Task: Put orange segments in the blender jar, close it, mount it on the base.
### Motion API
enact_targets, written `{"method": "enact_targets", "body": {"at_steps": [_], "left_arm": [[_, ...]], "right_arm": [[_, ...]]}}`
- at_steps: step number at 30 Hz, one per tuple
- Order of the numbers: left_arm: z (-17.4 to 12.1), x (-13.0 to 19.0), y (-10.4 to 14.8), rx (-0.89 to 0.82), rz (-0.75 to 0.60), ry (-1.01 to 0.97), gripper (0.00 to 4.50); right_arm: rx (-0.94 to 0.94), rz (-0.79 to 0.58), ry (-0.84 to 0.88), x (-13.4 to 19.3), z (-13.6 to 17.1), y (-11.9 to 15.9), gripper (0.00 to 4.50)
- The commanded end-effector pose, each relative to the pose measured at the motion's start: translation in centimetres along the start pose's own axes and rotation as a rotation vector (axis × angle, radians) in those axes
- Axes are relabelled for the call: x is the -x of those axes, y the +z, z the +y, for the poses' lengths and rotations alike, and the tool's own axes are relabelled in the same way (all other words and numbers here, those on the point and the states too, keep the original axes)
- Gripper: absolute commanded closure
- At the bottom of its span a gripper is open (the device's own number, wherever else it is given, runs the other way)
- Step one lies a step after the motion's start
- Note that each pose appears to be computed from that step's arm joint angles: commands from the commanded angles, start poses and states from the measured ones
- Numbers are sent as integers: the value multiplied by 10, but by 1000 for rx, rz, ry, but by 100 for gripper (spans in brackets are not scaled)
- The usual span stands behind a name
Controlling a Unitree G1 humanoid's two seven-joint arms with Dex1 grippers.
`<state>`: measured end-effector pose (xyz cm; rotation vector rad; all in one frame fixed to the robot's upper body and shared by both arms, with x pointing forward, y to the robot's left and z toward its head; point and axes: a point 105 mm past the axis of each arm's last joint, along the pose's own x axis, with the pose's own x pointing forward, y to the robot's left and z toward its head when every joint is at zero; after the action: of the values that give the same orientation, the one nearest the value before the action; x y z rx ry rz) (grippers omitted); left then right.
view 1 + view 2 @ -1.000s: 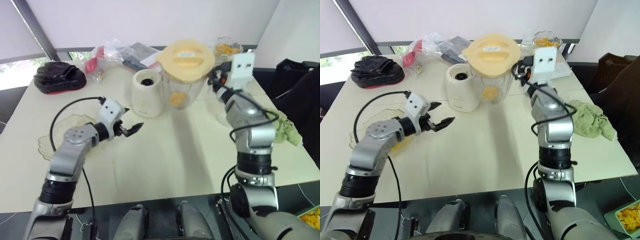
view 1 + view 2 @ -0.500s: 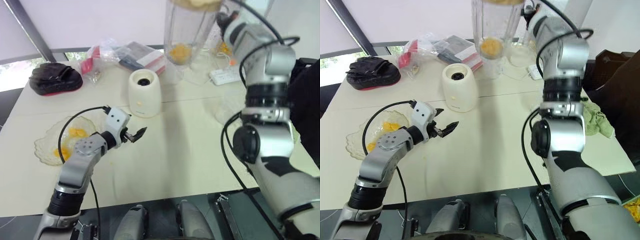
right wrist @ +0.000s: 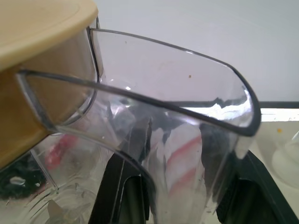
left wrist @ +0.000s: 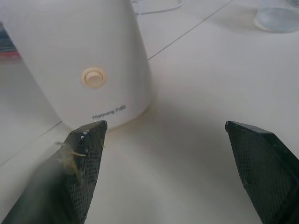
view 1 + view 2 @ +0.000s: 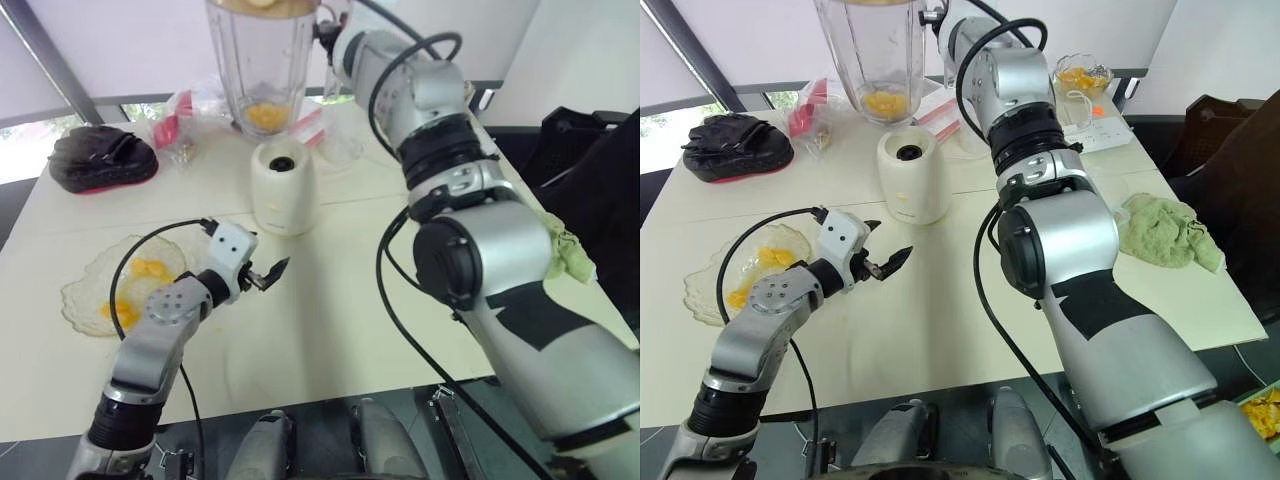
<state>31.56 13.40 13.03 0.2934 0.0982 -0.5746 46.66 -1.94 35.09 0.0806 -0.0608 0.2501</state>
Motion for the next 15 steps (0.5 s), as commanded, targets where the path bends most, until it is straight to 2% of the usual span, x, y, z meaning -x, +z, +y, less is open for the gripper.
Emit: {"method": "enact_targets", "body": {"at_steps": [1, 8, 15], "left_arm": [[2, 6, 12, -42, -30, 22, 31], [2, 8, 10, -68, -11, 12, 31], [2, 9, 10, -77, -4, 0, 31]], "right_arm": [[33, -109, 17, 4, 8, 26, 343], [80, -55, 1, 0, 4, 3, 343], [107, -44, -22, -1, -5, -6, 343]]}}
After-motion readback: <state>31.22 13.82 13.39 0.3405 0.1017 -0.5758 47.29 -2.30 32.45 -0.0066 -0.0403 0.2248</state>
